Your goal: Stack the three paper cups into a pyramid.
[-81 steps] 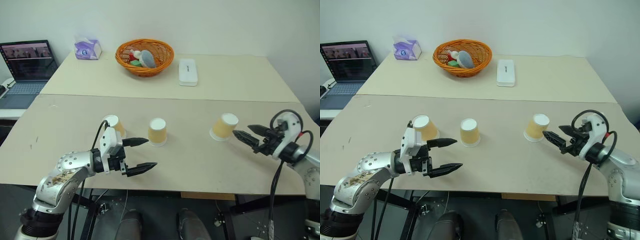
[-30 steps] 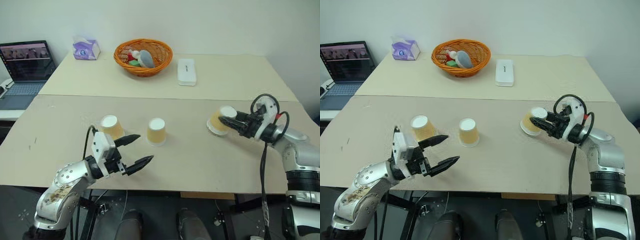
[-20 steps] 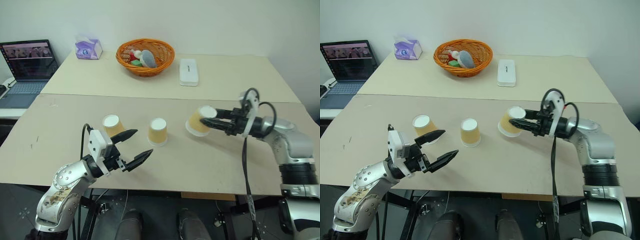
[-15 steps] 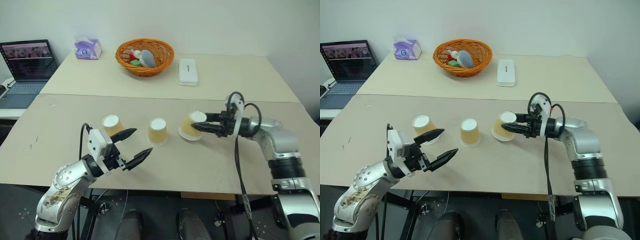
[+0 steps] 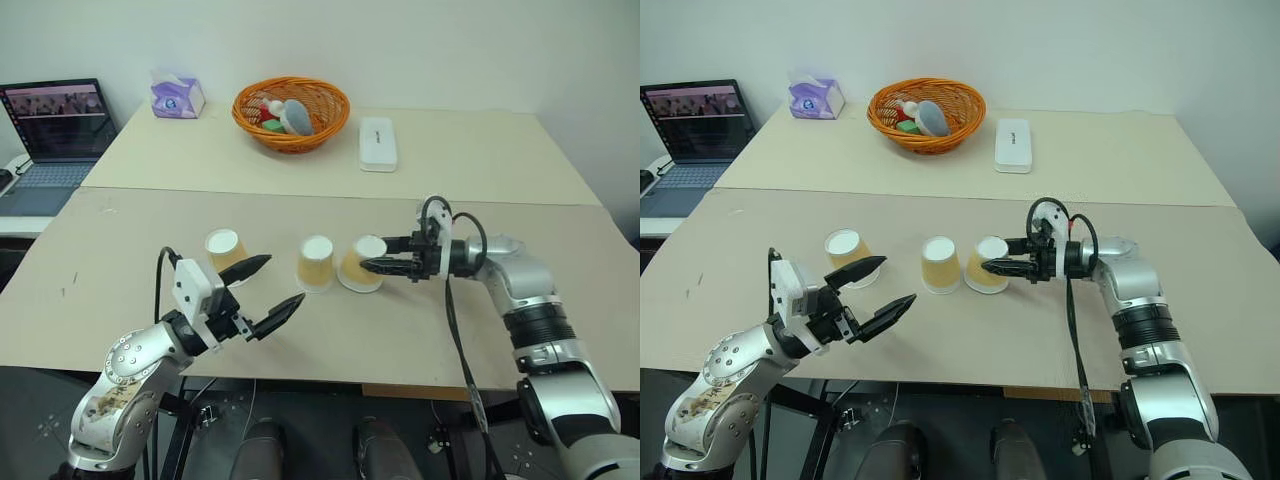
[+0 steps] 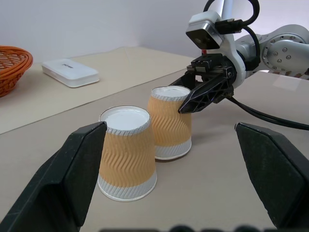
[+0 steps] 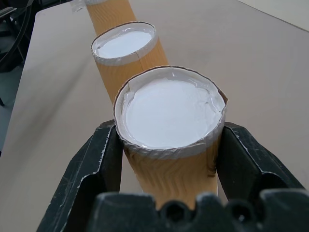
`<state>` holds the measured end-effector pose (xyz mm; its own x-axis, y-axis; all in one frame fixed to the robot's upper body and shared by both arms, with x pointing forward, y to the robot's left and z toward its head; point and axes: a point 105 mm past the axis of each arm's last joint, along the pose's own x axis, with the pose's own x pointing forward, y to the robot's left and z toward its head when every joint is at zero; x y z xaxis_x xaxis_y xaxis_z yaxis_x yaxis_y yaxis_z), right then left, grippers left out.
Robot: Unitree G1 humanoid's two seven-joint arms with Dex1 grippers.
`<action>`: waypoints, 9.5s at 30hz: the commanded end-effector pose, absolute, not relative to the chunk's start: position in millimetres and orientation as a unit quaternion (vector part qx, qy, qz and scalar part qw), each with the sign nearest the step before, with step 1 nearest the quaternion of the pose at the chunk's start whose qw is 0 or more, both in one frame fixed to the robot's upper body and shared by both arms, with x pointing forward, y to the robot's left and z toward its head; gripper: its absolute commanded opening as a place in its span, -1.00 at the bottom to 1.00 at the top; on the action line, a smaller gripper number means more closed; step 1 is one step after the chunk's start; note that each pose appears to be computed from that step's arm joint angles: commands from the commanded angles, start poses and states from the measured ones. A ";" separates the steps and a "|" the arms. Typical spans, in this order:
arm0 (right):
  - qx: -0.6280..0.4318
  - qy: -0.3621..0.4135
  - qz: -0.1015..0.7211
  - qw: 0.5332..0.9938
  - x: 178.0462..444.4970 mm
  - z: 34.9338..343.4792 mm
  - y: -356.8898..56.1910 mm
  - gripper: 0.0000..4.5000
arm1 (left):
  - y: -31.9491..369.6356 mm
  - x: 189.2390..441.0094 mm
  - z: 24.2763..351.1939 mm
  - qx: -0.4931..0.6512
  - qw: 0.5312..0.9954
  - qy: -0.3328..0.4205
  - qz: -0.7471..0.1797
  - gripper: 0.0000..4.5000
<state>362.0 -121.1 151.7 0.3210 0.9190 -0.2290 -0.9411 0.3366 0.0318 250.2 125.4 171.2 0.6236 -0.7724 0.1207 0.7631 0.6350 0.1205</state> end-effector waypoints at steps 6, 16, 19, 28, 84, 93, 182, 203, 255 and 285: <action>-0.071 0.083 0.576 0.810 365.0 161.0 -118.8 0.30 | 119.6 246.7 184.9 0.034 0.895 -0.110 -0.430 1.00; -0.067 0.086 0.582 0.806 363.7 159.9 -113.7 0.30 | 120.5 249.0 185.0 0.032 0.897 -0.111 -0.427 1.00; -0.068 0.089 0.581 0.806 364.1 158.5 -114.2 0.30 | 120.6 249.1 184.6 0.031 0.898 -0.110 -0.425 1.00; -0.056 0.094 0.597 0.795 357.8 156.5 -106.8 0.78 | 120.4 250.8 184.8 0.030 0.899 -0.113 -0.422 1.00; -0.082 0.025 0.615 0.784 272.8 212.7 -143.8 0.98 | 207.0 282.0 184.5 -0.122 0.984 -0.090 -0.092 1.00; -0.076 0.017 0.611 0.788 270.9 215.2 -143.8 0.98 | 205.7 297.0 171.9 -0.078 0.989 -0.068 -0.108 1.00; -0.070 0.010 0.570 0.818 269.1 216.0 -149.3 1.00 | 52.5 312.2 264.5 0.058 0.758 -0.084 -0.645 0.14; -0.070 0.020 0.559 0.826 260.3 215.8 -158.6 1.00 | 50.2 339.4 257.0 0.019 0.767 -0.057 -0.639 0.14; -0.051 0.028 0.534 0.843 267.4 212.1 -165.2 1.00 | 75.2 358.7 320.2 -0.081 0.825 -0.153 -0.537 0.98; 0.014 -0.089 -0.005 0.996 345.1 197.6 -292.0 1.00 | 254.0 357.2 191.5 -0.165 0.983 -0.077 -0.020 0.98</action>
